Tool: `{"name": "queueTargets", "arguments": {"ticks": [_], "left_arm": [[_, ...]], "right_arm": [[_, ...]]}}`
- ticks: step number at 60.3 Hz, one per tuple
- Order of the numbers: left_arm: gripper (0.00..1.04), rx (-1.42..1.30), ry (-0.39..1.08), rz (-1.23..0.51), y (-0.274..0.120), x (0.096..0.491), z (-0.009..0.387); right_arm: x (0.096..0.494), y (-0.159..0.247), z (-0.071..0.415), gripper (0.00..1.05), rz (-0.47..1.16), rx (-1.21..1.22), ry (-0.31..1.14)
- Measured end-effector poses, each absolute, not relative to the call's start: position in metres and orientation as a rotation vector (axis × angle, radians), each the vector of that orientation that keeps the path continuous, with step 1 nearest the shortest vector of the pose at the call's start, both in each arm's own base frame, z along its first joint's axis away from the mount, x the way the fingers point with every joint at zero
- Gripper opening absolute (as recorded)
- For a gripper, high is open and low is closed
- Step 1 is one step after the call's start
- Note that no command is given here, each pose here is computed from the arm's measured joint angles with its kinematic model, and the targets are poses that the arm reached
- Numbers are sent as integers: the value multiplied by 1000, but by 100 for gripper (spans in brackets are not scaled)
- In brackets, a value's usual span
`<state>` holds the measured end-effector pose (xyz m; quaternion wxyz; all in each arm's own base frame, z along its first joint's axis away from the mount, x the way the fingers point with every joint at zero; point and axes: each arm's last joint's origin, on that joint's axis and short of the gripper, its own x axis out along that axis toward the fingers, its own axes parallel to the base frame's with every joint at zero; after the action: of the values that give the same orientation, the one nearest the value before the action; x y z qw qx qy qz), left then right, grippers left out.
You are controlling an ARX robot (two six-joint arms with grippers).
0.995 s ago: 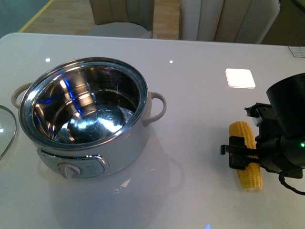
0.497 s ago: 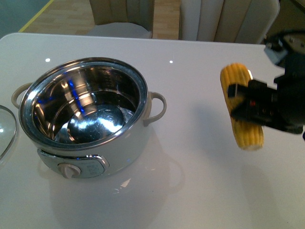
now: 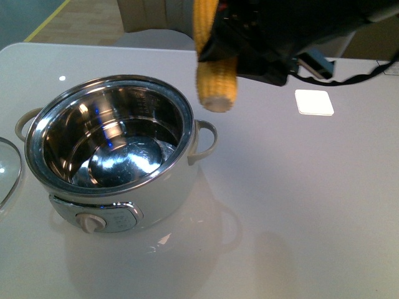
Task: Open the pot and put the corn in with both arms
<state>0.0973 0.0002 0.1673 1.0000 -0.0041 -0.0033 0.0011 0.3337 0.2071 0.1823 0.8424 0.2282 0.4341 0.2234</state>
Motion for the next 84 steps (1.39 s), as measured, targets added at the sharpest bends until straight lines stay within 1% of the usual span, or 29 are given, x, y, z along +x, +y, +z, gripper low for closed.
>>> {"name": "queueTargets", "arguments": {"ticks": [8, 18, 28, 42, 44, 45, 54, 56, 58, 71, 73, 74, 78, 84], "left_arm": [[98, -8, -7, 3, 0, 97, 167], [98, -8, -7, 3, 0, 97, 167], [98, -8, -7, 2, 0, 97, 167], [98, -8, -7, 2, 0, 97, 167], [98, -8, -7, 2, 0, 97, 167], [98, -8, -7, 2, 0, 97, 167], [98, -8, -7, 3, 0, 97, 167], [98, -8, -7, 3, 0, 97, 167], [98, -8, -7, 2, 0, 97, 167], [98, -8, -7, 2, 0, 97, 167], [98, -8, -7, 2, 0, 97, 167], [98, -8, -7, 2, 0, 97, 167], [98, -8, -7, 2, 0, 97, 167], [98, -8, -7, 2, 0, 97, 167]], "right_arm": [[339, 236, 173, 18, 491, 483, 968], [340, 259, 166, 18, 515, 486, 1006], [341, 279, 149, 17, 521, 463, 1058], [339, 294, 124, 16, 512, 420, 1125], [339, 295, 121, 20, 512, 414, 1130], [339, 296, 119, 24, 510, 411, 1135], [340, 298, 108, 49, 484, 391, 1155], [340, 297, 106, 56, 477, 388, 1158], [341, 297, 106, 59, 477, 389, 1158], [344, 287, 114, 93, 490, 428, 1120], [344, 282, 117, 97, 489, 440, 1107], [343, 278, 120, 97, 489, 447, 1097], [341, 266, 129, 95, 493, 475, 1064], [336, 239, 152, 96, 511, 529, 986]]}}
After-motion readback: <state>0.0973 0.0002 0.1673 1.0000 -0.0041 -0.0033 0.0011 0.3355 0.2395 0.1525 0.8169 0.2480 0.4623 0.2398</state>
